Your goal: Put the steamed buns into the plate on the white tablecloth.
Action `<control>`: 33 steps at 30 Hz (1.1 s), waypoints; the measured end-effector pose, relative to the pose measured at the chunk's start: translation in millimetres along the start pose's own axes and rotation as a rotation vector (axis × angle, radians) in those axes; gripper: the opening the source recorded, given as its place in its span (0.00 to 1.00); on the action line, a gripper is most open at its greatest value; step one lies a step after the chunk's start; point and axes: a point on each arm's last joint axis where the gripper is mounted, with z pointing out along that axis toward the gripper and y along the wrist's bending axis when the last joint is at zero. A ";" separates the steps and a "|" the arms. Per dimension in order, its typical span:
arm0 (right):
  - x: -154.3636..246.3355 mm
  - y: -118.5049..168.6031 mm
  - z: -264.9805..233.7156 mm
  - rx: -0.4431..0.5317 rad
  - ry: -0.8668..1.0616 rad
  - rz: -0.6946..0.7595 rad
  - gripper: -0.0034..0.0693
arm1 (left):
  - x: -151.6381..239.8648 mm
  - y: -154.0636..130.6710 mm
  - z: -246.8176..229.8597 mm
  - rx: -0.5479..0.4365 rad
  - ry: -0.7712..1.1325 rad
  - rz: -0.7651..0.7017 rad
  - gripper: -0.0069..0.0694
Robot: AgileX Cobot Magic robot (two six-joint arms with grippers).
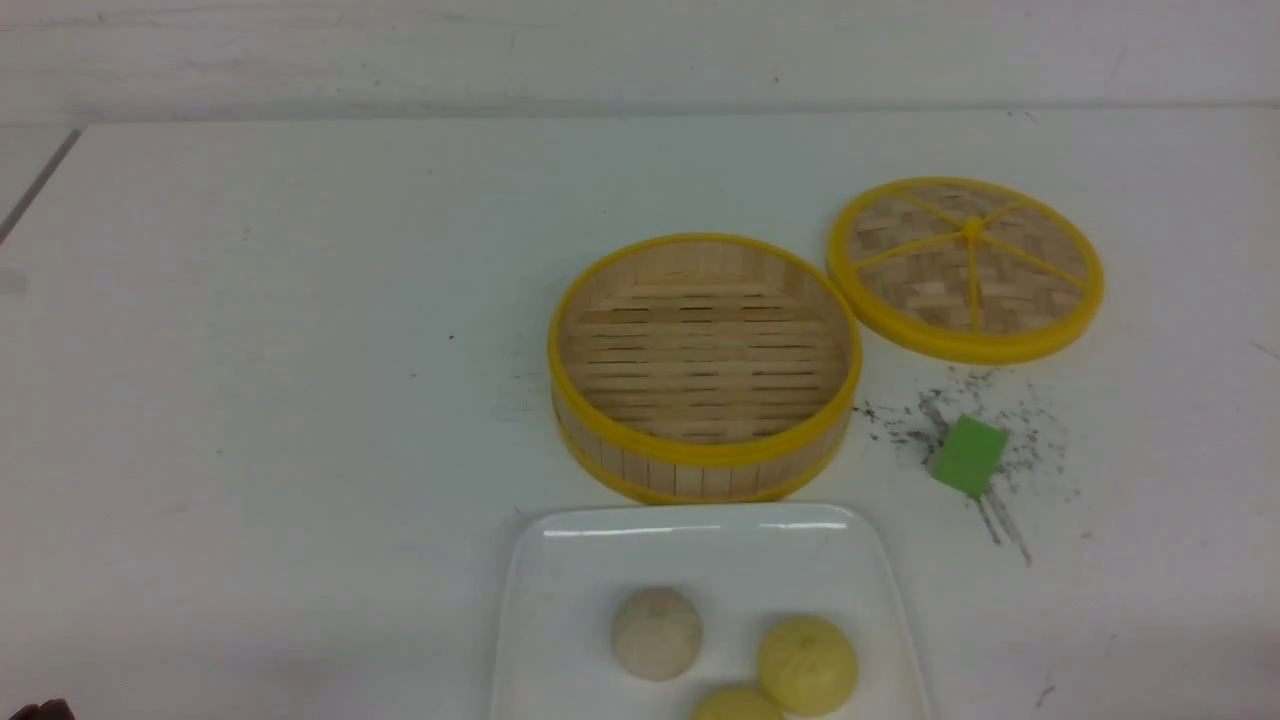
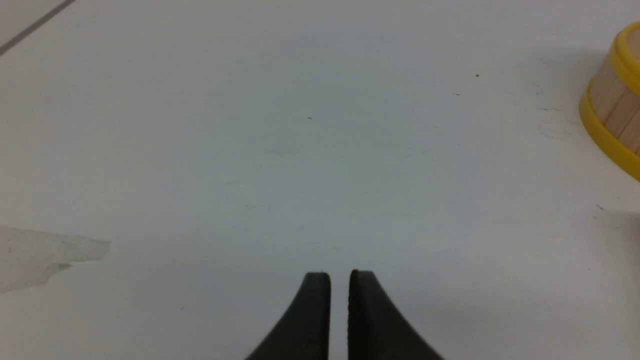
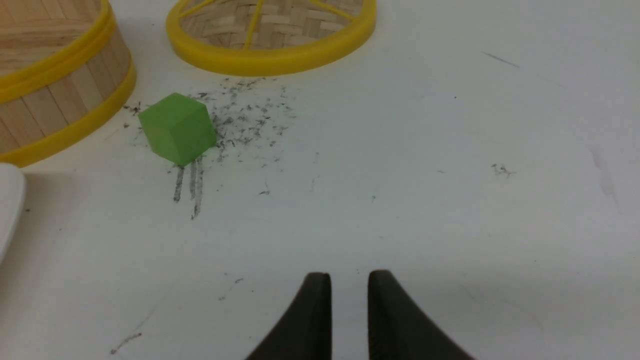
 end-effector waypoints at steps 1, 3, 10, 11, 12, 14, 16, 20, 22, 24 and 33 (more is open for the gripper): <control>0.0 0.0 0.0 0.000 0.000 0.000 0.24 | 0.0 0.0 0.0 0.000 0.000 0.000 0.20; 0.0 0.0 0.0 0.000 0.000 0.000 0.24 | 0.0 0.0 0.0 0.000 0.000 0.000 0.20; 0.0 0.0 0.0 0.000 0.000 0.000 0.25 | -0.1 0.7 0.0 -0.008 -0.001 0.020 0.21; 0.0 0.0 0.0 0.000 0.000 0.000 0.25 | -0.1 0.7 0.0 -0.008 -0.001 0.020 0.21; 0.0 0.0 0.0 0.000 0.000 0.000 0.26 | -0.1 0.8 0.0 -0.008 -0.001 0.022 0.21; 0.0 0.0 0.0 0.000 0.000 0.000 0.26 | -0.1 0.8 0.0 -0.009 -0.001 0.023 0.22; 0.0 0.0 0.0 0.000 0.000 0.000 0.26 | -0.1 0.8 0.0 -0.009 -0.001 0.023 0.22; 0.0 0.0 0.0 0.000 0.000 0.000 0.27 | -0.1 0.9 0.0 -0.009 -0.001 0.024 0.23; 0.0 0.0 0.0 0.000 0.000 0.000 0.28 | -0.1 0.9 0.0 -0.010 -0.001 0.025 0.23; 0.0 0.0 0.0 0.000 0.000 0.000 0.28 | -0.1 0.9 0.0 -0.010 -0.001 0.025 0.23; 0.0 0.0 0.0 0.000 0.000 0.000 0.29 | -0.1 0.9 0.0 -0.010 -0.001 0.026 0.24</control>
